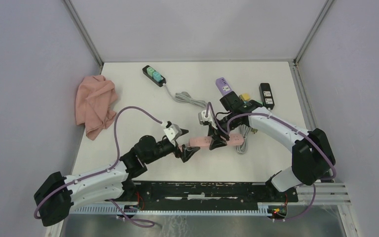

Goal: Pull the plug off the socket
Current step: Place the socket at the center of the board.

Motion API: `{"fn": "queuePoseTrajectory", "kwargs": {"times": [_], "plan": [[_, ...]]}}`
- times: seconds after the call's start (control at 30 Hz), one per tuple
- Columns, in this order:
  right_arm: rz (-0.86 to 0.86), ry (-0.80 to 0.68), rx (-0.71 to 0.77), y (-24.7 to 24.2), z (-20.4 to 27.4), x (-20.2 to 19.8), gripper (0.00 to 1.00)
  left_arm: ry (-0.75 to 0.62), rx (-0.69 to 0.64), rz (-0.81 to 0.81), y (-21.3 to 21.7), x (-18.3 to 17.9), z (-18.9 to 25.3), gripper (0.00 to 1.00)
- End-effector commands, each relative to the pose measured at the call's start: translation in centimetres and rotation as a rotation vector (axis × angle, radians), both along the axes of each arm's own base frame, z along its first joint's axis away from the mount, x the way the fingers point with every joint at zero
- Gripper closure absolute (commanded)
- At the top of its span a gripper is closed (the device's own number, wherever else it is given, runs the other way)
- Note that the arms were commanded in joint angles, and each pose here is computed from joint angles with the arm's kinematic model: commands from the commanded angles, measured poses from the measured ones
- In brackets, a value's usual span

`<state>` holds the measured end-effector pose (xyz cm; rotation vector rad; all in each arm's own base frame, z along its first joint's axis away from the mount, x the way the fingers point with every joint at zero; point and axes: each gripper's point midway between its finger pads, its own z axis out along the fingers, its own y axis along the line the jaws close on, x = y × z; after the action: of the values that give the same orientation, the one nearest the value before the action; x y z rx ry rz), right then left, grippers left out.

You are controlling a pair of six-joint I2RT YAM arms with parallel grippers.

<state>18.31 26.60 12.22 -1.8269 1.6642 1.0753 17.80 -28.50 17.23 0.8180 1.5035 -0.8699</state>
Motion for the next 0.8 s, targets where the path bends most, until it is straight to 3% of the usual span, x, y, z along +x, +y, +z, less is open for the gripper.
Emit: {"fn": "queuePoseTrajectory", "kwargs": {"times": [0.0, 0.43, 0.77], "plan": [[-0.090, 0.010, 0.046, 0.2, 2.7, 2.3, 1.00, 0.032, -0.041, 0.147, 1.7, 1.6, 2.5, 0.01], [-0.259, -0.070, 0.083, -0.6, 7.7, 6.4, 1.00, 0.054, 0.074, 0.361, 6.6, 2.7, 5.0, 0.00], [-0.396, -0.218, 0.134, -0.3, 15.9, 13.4, 1.00, 0.043, 0.060, 0.499, 9.4, 3.5, 6.0, 0.00]]}}
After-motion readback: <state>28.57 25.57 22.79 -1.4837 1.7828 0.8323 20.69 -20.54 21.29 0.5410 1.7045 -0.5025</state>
